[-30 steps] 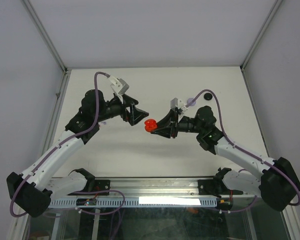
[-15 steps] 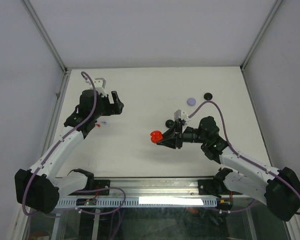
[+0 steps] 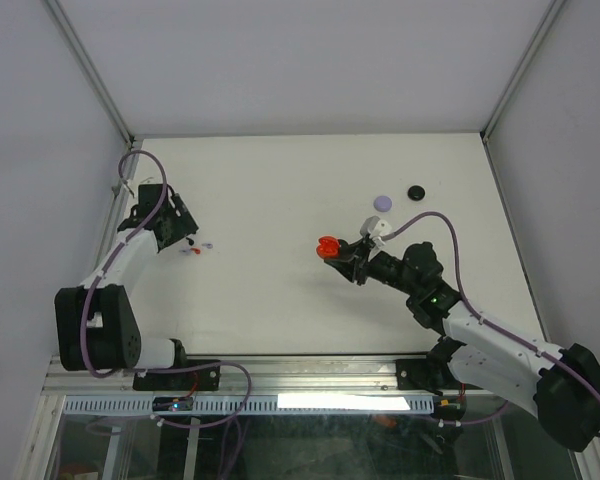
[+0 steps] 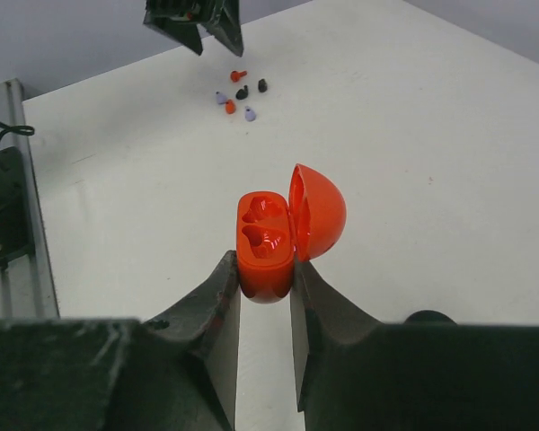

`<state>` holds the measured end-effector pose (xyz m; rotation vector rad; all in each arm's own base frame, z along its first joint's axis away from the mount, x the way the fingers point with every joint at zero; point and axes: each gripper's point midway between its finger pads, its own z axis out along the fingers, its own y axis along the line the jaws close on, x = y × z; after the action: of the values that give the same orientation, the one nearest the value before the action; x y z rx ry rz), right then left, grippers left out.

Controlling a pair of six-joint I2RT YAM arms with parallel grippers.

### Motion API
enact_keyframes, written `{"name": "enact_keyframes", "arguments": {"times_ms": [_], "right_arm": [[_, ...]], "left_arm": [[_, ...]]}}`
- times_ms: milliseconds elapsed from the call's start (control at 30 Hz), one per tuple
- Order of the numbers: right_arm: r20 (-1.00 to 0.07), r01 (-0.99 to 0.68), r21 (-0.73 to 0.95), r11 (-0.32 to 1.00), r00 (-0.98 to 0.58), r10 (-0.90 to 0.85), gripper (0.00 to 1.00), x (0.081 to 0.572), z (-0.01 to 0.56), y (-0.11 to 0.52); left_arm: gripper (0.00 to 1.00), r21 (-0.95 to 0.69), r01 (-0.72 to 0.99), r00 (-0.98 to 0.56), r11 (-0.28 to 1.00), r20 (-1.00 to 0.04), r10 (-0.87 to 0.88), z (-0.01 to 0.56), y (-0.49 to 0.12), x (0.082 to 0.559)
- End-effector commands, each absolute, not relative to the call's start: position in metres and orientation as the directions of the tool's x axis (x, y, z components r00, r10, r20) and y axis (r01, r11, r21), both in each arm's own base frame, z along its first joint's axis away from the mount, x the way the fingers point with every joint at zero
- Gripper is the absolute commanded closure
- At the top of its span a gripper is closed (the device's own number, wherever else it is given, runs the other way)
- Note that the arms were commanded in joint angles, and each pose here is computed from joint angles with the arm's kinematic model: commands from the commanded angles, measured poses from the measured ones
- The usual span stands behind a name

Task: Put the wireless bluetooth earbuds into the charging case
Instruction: Pick up the earbud from the center of the board.

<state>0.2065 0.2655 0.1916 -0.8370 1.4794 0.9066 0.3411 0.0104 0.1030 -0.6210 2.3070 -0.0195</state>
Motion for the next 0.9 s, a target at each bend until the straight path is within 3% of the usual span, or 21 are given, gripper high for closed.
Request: {"name": "enact_keyframes", "arguments": {"times_ms": [0, 367, 567, 867], "right_arm": [[-0.998, -0.842, -0.003, 0.539, 0.033, 0.046, 0.99, 0.223, 0.220, 0.254], [-0.998, -0.848, 0.002, 0.531, 0.028, 0.048, 0.99, 0.223, 0.218, 0.257], [-0.998, -0.846, 0.004, 0.533, 0.026, 0.049, 0.99, 0.224, 0.217, 0.256], [-0.998, -0.847, 0.002, 0.532, 0.029, 0.050, 0.99, 0.223, 0.217, 0.256]], "left_arm": [[0.29, -0.190, -0.464, -0.599, 0.865, -0.652, -0.464, 0.103, 0.033, 0.362], [0.43, -0.325, -0.407, -0.679, 0.854, -0.517, -0.521, 0.083, -0.006, 0.339], [0.56, -0.298, -0.439, -0.718, 0.848, -0.451, -0.530, 0.056, -0.008, 0.335], [0.59, -0.264, -0.443, -0.742, 0.857, -0.429, -0.516, 0.042, -0.008, 0.348]]}}
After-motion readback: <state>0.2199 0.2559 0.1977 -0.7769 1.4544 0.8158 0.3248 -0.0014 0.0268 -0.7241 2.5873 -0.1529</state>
